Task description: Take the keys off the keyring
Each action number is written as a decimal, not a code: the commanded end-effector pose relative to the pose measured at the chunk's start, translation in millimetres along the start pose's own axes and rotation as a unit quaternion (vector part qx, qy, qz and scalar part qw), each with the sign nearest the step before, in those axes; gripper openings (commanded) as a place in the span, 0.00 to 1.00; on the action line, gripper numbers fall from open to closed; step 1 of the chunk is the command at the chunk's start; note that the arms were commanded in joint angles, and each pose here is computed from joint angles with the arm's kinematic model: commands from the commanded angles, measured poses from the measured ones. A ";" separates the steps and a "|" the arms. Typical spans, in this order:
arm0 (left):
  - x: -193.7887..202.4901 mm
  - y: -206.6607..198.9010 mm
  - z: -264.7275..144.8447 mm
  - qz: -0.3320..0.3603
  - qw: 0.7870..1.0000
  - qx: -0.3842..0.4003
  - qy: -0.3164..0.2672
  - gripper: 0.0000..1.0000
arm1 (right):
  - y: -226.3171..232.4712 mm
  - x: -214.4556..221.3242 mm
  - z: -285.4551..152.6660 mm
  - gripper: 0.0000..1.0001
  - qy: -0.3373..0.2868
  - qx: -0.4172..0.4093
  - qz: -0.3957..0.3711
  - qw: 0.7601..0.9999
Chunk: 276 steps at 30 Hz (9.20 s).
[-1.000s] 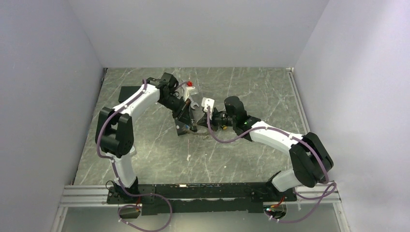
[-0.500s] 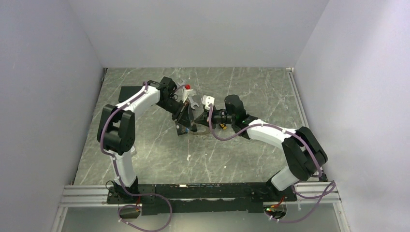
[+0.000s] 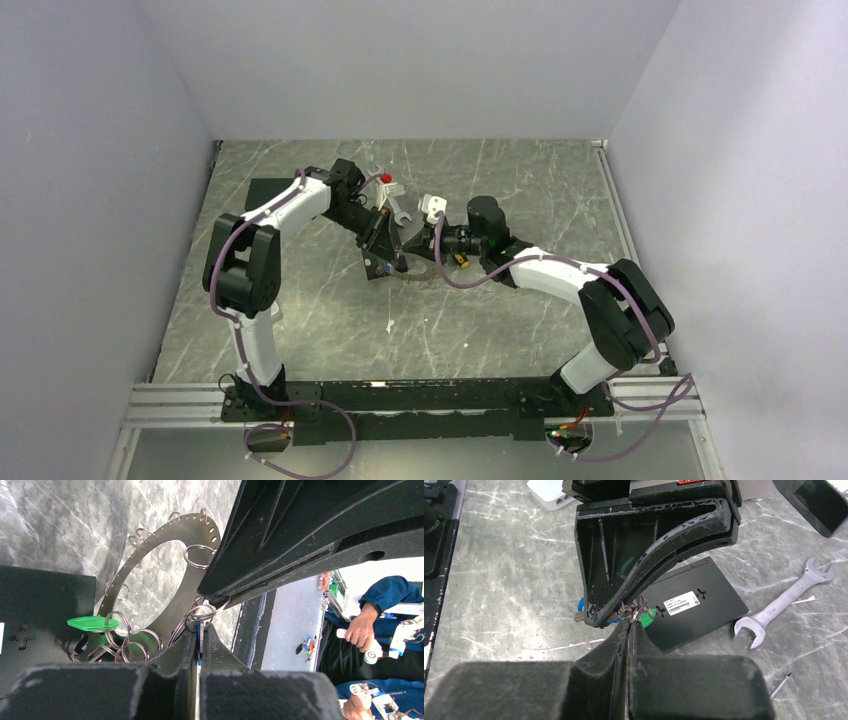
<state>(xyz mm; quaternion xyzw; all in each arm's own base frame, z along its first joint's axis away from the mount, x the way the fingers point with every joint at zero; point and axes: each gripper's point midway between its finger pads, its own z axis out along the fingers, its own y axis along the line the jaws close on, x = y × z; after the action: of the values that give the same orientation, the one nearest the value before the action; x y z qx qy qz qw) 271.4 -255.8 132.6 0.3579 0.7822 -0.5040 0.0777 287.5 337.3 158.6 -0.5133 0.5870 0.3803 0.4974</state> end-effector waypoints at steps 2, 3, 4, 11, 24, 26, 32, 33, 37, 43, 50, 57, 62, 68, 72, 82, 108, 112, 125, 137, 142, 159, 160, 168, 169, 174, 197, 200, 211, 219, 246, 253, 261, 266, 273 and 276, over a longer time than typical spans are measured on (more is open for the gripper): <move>16.8 38.6 7.5 -0.018 0.997 -0.060 0.039 0.00 | -6.5 -3.3 0.2 0.00 -0.022 0.020 0.004 1.000; 17.4 39.8 8.4 -0.022 0.997 -0.060 0.040 0.00 | -8.3 -3.4 0.7 0.00 -0.024 0.025 0.006 0.999; 18.3 41.9 9.5 -0.026 0.997 -0.061 0.041 0.00 | -10.3 -3.6 1.4 0.00 -0.026 0.030 0.008 0.999; 17.7 47.0 14.9 -0.043 0.997 -0.049 0.044 0.00 | -18.9 0.6 6.4 0.00 -0.038 0.048 0.009 0.998; 25.0 58.4 21.5 -0.062 0.996 -0.050 0.047 0.00 | -22.2 10.9 -0.4 0.00 -0.057 0.082 -0.019 0.995; 27.6 61.3 21.8 -0.066 0.995 -0.057 0.050 0.00 | -20.1 9.8 -1.0 0.00 -0.061 0.078 -0.019 0.995; 18.7 61.5 4.9 -0.060 0.995 -0.074 0.035 0.00 | -13.0 15.7 -0.9 0.00 -0.047 0.056 -0.030 0.997; 16.8 61.9 0.6 -0.059 0.995 -0.078 0.031 0.00 | -10.4 17.2 -1.1 0.00 -0.044 0.050 -0.032 0.997; 5.0 57.9 -17.3 -0.046 0.995 -0.090 0.011 0.00 | -4.4 22.3 -1.5 0.00 -0.033 0.030 -0.042 0.998; -7.6 42.2 -30.0 -0.014 0.995 -0.098 -0.001 0.00 | -2.4 25.3 -1.7 0.00 -0.021 0.021 -0.048 0.998; -14.2 29.0 -35.9 0.010 0.995 -0.094 -0.013 0.00 | 0.0 29.4 -2.5 0.00 -0.012 0.014 -0.050 0.999; -14.5 22.6 -39.8 0.030 0.995 -0.096 -0.014 0.00 | 1.5 33.5 -3.8 0.00 -0.004 0.013 -0.051 0.999; -12.4 12.4 -38.5 0.059 0.994 -0.088 -0.008 0.00 | 3.1 29.9 -1.3 0.00 -0.001 0.000 -0.036 0.999; -5.5 2.0 -29.7 0.053 0.997 -0.062 0.001 0.00 | -5.6 25.1 1.0 0.14 0.011 0.001 -0.029 1.000; -2.4 1.2 -25.7 0.042 0.998 -0.051 -0.001 0.00 | -11.4 22.7 -0.6 0.29 0.016 0.008 -0.022 1.000; -4.4 -2.6 -28.0 0.043 0.998 -0.046 0.003 0.00 | -7.5 0.2 -6.3 0.36 0.018 -0.016 -0.024 0.999; -8.6 -13.3 -25.9 0.042 0.999 -0.028 0.000 0.00 | 1.1 1.6 33.3 0.31 0.093 0.000 -0.091 0.992; -8.3 -14.3 -25.7 0.042 0.999 -0.027 -0.001 0.00 | 5.0 0.5 35.7 0.32 0.089 -0.012 -0.085 0.992; -7.2 -15.7 -24.9 0.039 0.999 -0.024 -0.001 0.00 | 2.7 3.8 44.4 0.31 0.087 -0.010 -0.086 0.992; 0.5 -0.6 -46.5 0.063 0.993 -0.092 0.036 0.00 | 17.5 0.9 30.0 0.00 0.087 -0.040 -0.101 0.990; 4.5 7.5 -59.7 0.092 0.985 -0.131 0.064 0.00 | 28.3 6.2 23.0 0.00 0.083 -0.067 -0.104 0.989; 4.8 39.0 -67.8 0.158 0.965 -0.187 0.089 0.00 | 33.1 -5.7 20.3 0.00 0.049 -0.079 -0.091 0.992; 4.5 40.9 -67.0 0.161 0.965 -0.186 0.089 0.00 | 33.8 -6.9 20.9 0.00 0.046 -0.081 -0.091 0.991; 2.7 52.6 -62.4 0.204 0.957 -0.184 0.097 0.00 | 33.7 -8.8 27.1 0.00 0.038 -0.091 -0.091 0.991; 2.7 53.8 -62.1 0.212 0.955 -0.185 0.098 0.00 | 33.7 -8.2 27.7 0.00 0.039 -0.092 -0.090 0.991; 3.5 52.1 -60.4 0.250 0.947 -0.177 0.100 0.00 | 36.5 -5.8 28.8 0.00 0.038 -0.103 -0.092 0.990; 46.8 21.2 24.8 0.139 0.990 -0.006 -0.007 0.00 | 43.5 26.5 15.6 0.00 0.051 -0.084 -0.094 0.991; 48.0 28.8 27.5 0.158 0.987 -0.029 -0.006 0.00 | 48.7 26.9 13.8 0.00 0.040 -0.096 -0.081 0.991; 40.0 17.8 23.8 0.221 0.974 -0.040 -0.022 0.00 | 57.0 18.4 9.5 0.00 -0.006 -0.115 -0.029 0.993; 40.2 10.3 30.1 0.243 0.969 -0.030 -0.043 0.00 | 53.8 6.7 0.3 0.00 -0.055 -0.103 -0.005 0.993; 14.5 -4.2 3.9 0.237 0.968 -0.034 -0.070 0.00 | 69.2 10.5 -9.9 0.00 -0.051 -0.141 0.003 0.989; 13.9 -12.0 -3.1 0.241 0.968 -0.036 -0.061 0.00 | 65.0 16.5 -8.2 0.00 -0.039 -0.131 0.002 0.991; 14.6 -26.8 -10.2 0.246 0.968 -0.030 -0.045 0.00 | 52.7 19.8 -2.1 0.00 -0.016 -0.112 0.019 0.993; 18.6 -33.1 -11.3 0.257 0.965 -0.031 -0.027 0.00 | 45.6 20.1 3.5 0.00 0.003 -0.110 0.037 0.993; 28.6 -49.3 -4.7 0.260 0.966 -0.005 -0.003 0.00 | 38.1 21.5 6.3 0.00 0.017 -0.102 0.034 0.994; 31.0 -53.6 -3.7 0.260 0.966 0.003 0.001 0.00 | 36.1 20.7 5.9 0.01 0.018 -0.098 0.032 0.994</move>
<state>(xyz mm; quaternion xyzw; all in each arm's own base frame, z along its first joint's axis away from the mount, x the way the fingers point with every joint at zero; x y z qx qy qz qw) 227.7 -243.4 129.4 0.5271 0.6964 -0.4489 0.1888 239.7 341.5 127.2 -0.5417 0.5765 0.4617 0.4012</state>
